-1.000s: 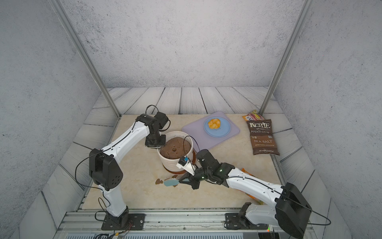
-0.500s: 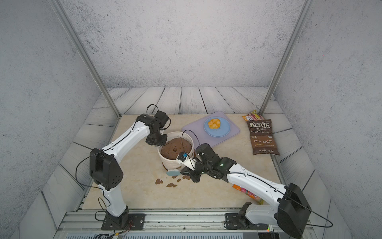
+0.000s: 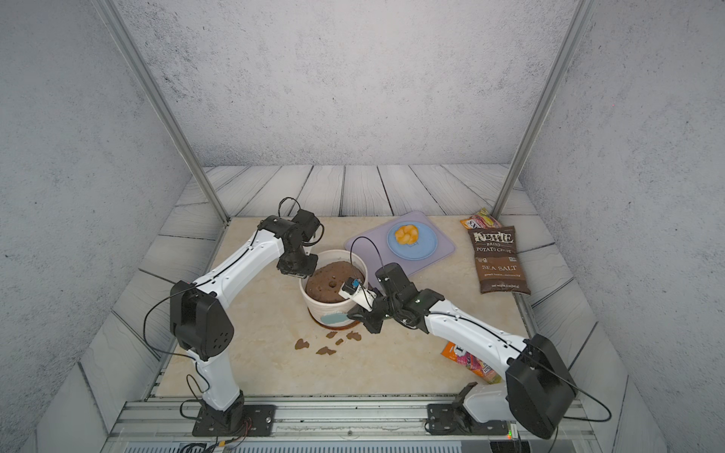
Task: Scrub the dried mud off the ceramic pot
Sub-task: Rotate the pot on the tray.
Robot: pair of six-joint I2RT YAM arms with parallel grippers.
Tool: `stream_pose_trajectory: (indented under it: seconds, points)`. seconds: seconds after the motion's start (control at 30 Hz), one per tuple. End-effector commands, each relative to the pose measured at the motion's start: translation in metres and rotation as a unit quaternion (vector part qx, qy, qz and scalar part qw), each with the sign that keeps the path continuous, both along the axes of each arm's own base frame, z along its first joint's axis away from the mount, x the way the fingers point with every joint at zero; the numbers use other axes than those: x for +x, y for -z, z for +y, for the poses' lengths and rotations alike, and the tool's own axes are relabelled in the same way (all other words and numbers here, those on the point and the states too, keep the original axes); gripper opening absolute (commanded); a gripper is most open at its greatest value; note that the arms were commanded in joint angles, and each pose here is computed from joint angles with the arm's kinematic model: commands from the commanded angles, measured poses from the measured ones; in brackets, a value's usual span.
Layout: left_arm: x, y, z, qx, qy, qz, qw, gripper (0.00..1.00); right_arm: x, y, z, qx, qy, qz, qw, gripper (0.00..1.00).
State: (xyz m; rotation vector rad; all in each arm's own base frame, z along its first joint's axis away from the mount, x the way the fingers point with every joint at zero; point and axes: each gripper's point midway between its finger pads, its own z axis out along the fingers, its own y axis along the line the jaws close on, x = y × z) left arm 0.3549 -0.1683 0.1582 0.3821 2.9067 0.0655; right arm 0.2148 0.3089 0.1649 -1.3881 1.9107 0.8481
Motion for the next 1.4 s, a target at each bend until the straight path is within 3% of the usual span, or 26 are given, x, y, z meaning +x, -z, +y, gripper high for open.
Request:
stream_pose_trajectory:
  seconds: [0.0, 0.47, 0.83, 1.1, 1.37]
  points:
    - [-0.016, 0.010, 0.025, 0.075, 0.054, 0.040, 0.995, 0.01, 0.022, 0.006, -0.003, -0.009, 0.024, -0.030, 0.999, 0.00]
    - [-0.016, 0.005, 0.023, 0.068, 0.051, 0.035, 0.996, 0.04, -0.001, 0.047, -0.022, -0.038, 0.032, 0.015, 0.999, 0.00]
    - [-0.011, -0.002, 0.020, 0.061, 0.047, 0.026, 0.997, 0.06, -0.032, 0.019, -0.022, 0.002, 0.005, 0.032, 0.999, 0.00]
    - [-0.014, 0.000, 0.020, 0.061, 0.047, 0.032, 0.997, 0.06, -0.012, -0.013, -0.018, 0.016, 0.020, -0.021, 0.999, 0.00]
    - [-0.016, 0.001, 0.020, 0.061, 0.052, 0.033, 0.996, 0.06, 0.018, 0.001, -0.019, 0.006, 0.043, -0.034, 0.998, 0.00]
